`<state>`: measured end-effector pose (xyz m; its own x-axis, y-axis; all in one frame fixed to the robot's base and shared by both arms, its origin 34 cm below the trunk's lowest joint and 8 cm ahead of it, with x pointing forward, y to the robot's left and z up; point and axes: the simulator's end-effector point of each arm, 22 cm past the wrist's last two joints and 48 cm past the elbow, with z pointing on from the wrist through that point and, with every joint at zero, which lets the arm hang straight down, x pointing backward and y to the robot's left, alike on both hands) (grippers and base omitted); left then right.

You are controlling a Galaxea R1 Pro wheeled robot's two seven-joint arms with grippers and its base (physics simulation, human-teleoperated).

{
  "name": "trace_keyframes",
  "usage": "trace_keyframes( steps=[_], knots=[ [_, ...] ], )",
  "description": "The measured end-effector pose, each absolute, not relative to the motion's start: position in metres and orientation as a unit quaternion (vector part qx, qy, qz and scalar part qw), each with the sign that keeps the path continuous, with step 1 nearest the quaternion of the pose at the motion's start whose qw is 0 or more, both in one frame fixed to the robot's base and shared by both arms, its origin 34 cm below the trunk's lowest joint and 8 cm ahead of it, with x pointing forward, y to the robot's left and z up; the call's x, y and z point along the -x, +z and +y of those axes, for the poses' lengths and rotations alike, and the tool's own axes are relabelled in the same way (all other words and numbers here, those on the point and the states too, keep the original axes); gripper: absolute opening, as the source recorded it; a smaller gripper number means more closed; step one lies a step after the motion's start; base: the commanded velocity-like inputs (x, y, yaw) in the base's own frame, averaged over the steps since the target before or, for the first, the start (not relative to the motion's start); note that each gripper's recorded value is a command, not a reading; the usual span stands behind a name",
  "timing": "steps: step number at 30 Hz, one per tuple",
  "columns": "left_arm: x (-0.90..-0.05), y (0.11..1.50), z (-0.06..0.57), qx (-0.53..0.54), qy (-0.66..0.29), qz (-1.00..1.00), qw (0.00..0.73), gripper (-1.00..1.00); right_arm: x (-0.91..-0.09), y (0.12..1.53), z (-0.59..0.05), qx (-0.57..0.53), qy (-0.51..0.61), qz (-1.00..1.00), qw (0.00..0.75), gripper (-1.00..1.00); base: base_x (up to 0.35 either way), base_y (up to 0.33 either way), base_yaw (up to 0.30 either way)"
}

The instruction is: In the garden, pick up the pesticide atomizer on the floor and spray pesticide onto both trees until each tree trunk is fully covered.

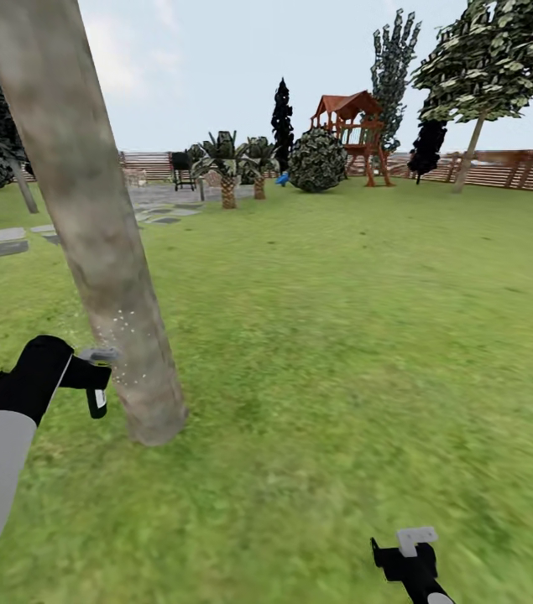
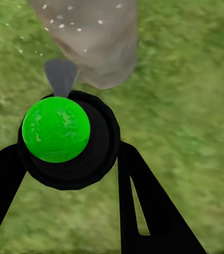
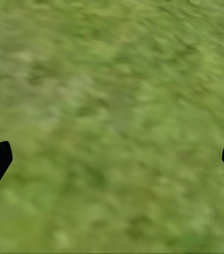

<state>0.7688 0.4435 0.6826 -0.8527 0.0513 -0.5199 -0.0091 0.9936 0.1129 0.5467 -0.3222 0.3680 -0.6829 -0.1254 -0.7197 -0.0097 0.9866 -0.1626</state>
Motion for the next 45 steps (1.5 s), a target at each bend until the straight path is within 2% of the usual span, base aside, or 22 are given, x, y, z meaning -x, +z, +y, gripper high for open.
trace_keyframes(
  steps=[10, 20, 32, 36, 45],
  knots=[
    [-0.759, 0.660, 0.427, -0.018, 0.045, 0.965, 0.256, -1.00, -0.547, 0.368, -0.321, 0.037, -0.072, 0.914, 0.397, 1.00, 0.176, -0.233, 0.272],
    [-0.728, 0.619, 0.436, -0.014, 0.049, 0.974, 0.220, -1.00, -0.547, 0.368, -0.321, 0.037, -0.072, 0.914, 0.397, 1.00, 0.252, -0.168, 0.043],
    [-0.721, 0.608, 0.439, -0.010, 0.060, 0.976, 0.211, -1.00, -0.547, 0.368, -0.320, 0.037, -0.072, 0.915, 0.396, 1.00, 0.130, -0.232, 0.271],
    [-0.722, 0.609, 0.439, -0.008, 0.061, 0.975, 0.213, -1.00, -0.547, 0.368, -0.320, 0.037, -0.072, 0.914, 0.397, 1.00, 0.051, -0.261, 0.214],
    [-0.722, 0.608, 0.439, -0.009, 0.060, 0.975, 0.213, -1.00, -0.547, 0.368, -0.321, 0.037, -0.072, 0.915, 0.396, 1.00, -0.030, -0.276, 0.012]
  ],
)
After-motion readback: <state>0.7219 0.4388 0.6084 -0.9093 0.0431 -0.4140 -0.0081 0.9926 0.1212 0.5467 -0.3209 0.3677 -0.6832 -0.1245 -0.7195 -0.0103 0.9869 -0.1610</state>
